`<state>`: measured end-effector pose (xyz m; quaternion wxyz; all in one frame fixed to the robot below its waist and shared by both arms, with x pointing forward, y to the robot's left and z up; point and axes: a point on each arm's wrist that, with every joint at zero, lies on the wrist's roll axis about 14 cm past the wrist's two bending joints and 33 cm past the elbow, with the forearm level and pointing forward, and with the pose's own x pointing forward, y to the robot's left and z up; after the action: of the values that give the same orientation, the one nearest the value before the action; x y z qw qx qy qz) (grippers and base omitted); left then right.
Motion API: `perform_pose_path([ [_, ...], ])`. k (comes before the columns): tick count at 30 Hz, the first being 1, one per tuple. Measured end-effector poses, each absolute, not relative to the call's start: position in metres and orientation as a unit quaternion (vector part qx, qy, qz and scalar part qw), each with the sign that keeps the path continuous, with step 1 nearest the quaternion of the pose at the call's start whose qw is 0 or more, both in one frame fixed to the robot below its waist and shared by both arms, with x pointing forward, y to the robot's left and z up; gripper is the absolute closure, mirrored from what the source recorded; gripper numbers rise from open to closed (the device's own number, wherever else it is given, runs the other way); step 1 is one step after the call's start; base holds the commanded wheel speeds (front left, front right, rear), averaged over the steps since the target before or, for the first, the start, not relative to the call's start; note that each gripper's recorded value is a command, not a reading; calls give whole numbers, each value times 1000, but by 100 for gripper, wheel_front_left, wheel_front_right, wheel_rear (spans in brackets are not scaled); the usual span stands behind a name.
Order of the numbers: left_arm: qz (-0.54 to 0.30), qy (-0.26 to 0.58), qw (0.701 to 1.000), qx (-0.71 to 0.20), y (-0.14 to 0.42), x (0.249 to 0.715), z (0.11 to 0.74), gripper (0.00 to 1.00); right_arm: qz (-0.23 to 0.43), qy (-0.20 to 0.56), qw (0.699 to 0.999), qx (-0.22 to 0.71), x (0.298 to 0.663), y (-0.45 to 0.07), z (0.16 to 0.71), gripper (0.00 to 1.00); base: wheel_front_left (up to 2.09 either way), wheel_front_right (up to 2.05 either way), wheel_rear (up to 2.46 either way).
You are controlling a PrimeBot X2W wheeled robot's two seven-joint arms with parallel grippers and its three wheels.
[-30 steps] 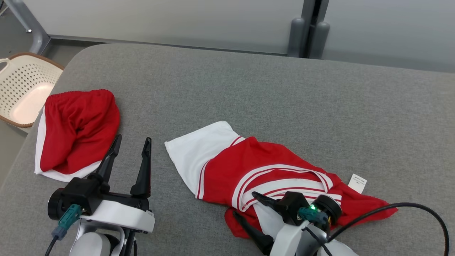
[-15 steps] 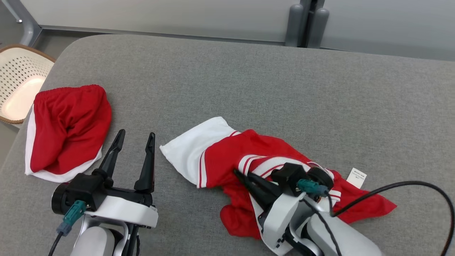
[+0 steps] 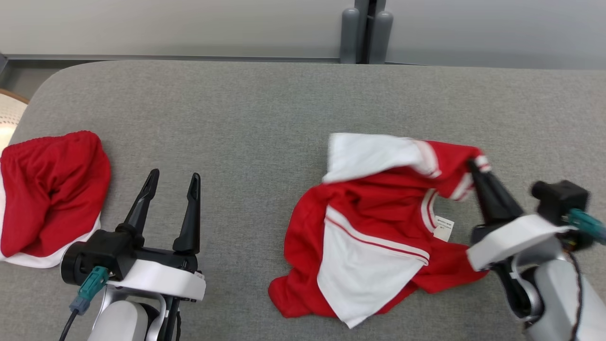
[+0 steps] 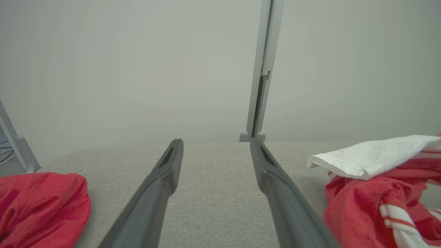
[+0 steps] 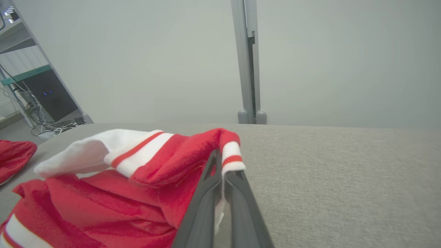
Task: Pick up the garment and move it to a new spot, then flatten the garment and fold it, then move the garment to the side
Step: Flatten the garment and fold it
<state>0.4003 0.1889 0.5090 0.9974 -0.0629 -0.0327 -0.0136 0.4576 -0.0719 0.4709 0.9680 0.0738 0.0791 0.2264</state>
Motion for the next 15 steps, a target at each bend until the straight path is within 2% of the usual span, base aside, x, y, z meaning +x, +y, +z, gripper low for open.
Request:
perform_pose_path([
  [6,-29,-28,997,-65,178,406,506,0,102,126,981,107,449,-146,439,100,0,0,0],
  [7,-30,-27,997,-64,178,407,505,0,86,135,981,113,445,-154,432,97,0,0,0],
  [8,-32,-26,997,-64,177,407,505,0,74,142,980,121,441,-159,427,60,0,0,0],
  [9,-33,-26,997,-64,176,408,505,0,63,148,979,123,437,-165,422,2,0,0,0],
  [12,-34,-25,997,-64,174,410,504,0,38,140,981,128,430,-179,420,0,0,0,0],
  [15,-36,-27,997,-65,173,411,505,0,26,100,988,112,429,-191,437,0,0,0,0],
])
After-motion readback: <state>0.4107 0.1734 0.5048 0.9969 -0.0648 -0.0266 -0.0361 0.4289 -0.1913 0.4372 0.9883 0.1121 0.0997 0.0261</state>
